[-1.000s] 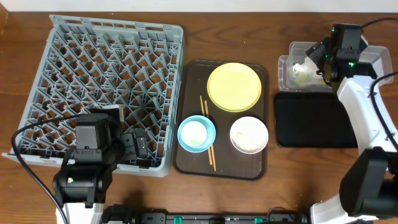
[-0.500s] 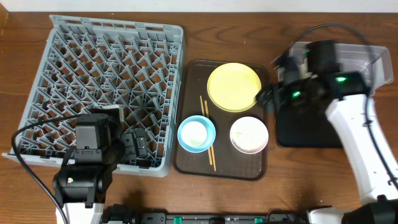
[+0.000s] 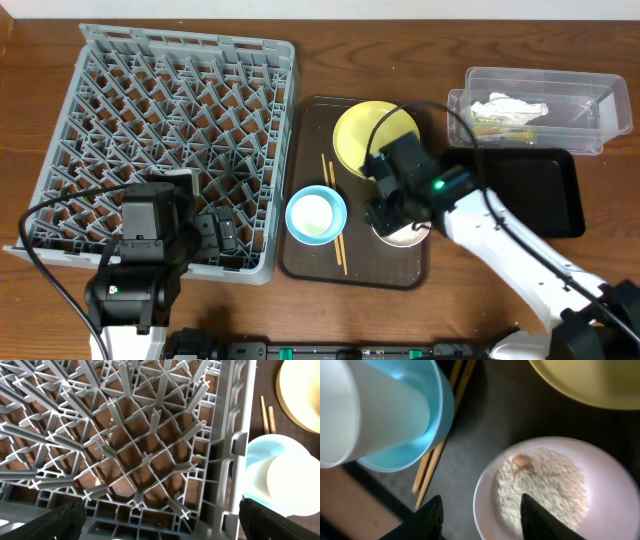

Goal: Sort waste into correct bins and load items into the dishwasher
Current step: 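Grasp the white rice cup with the right gripper and lift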

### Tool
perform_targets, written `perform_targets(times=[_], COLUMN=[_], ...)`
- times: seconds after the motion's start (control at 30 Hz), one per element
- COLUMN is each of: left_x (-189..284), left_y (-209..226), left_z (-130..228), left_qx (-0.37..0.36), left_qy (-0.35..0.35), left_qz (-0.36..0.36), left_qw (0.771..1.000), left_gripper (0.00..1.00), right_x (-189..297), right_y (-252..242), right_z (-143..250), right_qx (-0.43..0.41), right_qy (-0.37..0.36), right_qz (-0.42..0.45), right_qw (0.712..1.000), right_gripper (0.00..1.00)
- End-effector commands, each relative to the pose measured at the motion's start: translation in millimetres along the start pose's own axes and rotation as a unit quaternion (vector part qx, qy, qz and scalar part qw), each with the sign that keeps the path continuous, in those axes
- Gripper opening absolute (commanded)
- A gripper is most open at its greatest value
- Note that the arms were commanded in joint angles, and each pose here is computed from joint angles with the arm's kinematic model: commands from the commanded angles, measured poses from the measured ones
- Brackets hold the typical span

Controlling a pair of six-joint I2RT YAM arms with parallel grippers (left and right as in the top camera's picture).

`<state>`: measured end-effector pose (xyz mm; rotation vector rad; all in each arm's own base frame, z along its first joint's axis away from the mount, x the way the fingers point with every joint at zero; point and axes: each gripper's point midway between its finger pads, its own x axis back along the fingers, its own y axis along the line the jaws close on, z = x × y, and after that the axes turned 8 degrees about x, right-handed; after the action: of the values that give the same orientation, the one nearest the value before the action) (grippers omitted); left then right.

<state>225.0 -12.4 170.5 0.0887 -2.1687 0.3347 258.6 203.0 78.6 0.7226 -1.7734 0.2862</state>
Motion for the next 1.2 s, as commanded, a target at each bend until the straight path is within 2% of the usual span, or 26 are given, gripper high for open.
perform_targets(times=[0.0,0.13,0.27,0.43,0.63,0.97,1.17], left_x=[5,5,5,5,5,5,5], left_y=[-4,-4,-4,-4,-4,-3,-3], left_z=[-6,-5,-5,-5,-5,-5,-5], left_qx=[0.003,0.003,0.003,0.003,0.003,0.003,0.003], left_qy=[-0.009,-0.008,-0.008,-0.008,-0.008,-0.007,-0.007], left_qz=[0.007,0.006,0.006,0.006,0.006,0.006,0.006], left_qw=[1.0,1.0,1.0,1.0,1.0,1.0,1.0], left_gripper=[0.98,0.98,0.98,0.98,0.98,0.98,0.98], right_x=[-19,-33,-42,-49,-56,-56,-53], right_y=[1,8,0,1,7,11,12], right_z=[12,18,30,35,38,34,30], right_qx=[-0.02,-0.005,-0.036,-0.034,-0.026,-0.033,-0.038], right_qy=[0.003,-0.008,-0.005,-0.011,-0.018,-0.029,-0.033], right_qz=[0.02,0.017,0.049,0.048,0.042,0.041,0.039], right_qw=[1.0,1.0,0.998,0.998,0.999,0.998,0.998], right_gripper=[0.45,0.34,0.31,0.24,0.21,0.02,0.01])
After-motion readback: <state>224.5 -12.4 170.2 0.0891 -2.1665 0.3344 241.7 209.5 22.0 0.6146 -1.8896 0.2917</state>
